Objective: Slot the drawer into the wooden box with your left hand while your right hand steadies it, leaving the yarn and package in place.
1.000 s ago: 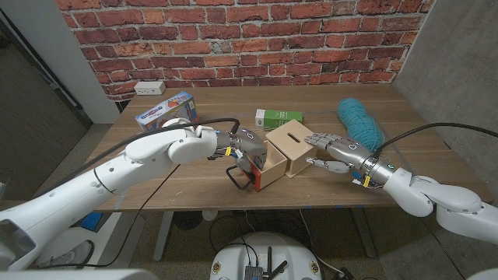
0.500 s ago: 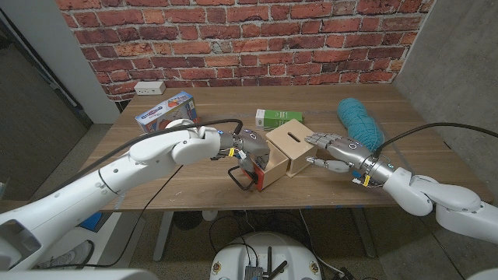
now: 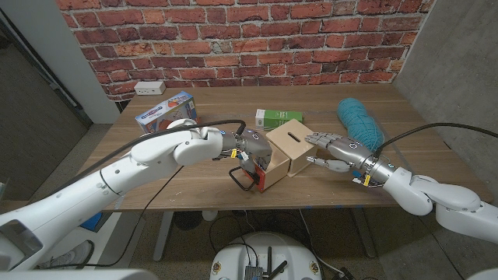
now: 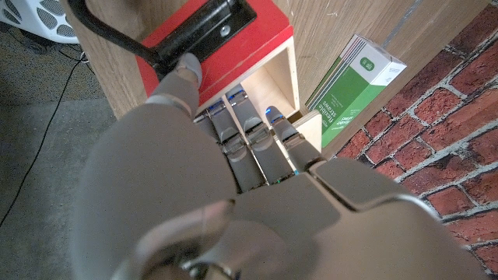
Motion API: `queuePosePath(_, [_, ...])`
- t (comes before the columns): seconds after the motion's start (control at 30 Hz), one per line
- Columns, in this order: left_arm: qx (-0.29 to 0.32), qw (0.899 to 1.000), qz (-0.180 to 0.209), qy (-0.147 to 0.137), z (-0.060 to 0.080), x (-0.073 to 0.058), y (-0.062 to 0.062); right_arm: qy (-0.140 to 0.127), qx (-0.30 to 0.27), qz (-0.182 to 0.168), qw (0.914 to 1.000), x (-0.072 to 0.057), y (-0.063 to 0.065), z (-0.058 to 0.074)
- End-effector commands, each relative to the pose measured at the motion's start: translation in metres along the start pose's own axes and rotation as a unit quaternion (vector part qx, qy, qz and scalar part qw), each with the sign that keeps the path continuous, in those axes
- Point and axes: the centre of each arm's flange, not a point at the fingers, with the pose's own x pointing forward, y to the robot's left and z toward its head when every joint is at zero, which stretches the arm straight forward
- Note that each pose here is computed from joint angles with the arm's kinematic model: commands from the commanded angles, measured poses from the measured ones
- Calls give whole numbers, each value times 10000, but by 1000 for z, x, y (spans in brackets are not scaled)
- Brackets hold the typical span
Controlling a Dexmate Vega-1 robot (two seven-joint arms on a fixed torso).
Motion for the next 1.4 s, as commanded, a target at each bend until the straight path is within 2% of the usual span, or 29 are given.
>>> queuePosePath(0.03, [193,9998,28,-15,8,0,5,48,19,-47,10000,0,2,-1])
queuePosePath(0.6, [514,9985,159,124,15,-2,4,113,26,-13,9999,1,6,-2])
queuePosePath(0.9, [606,9977,248,195,14,-3,5,124,37,-10,9999,2,6,-4])
queuePosePath(1.27, [683,9968,362,203,14,0,7,146,45,-2,9999,2,8,-5])
queuePosePath(1.4, [662,9969,374,210,16,2,4,155,35,10,9999,2,9,-6])
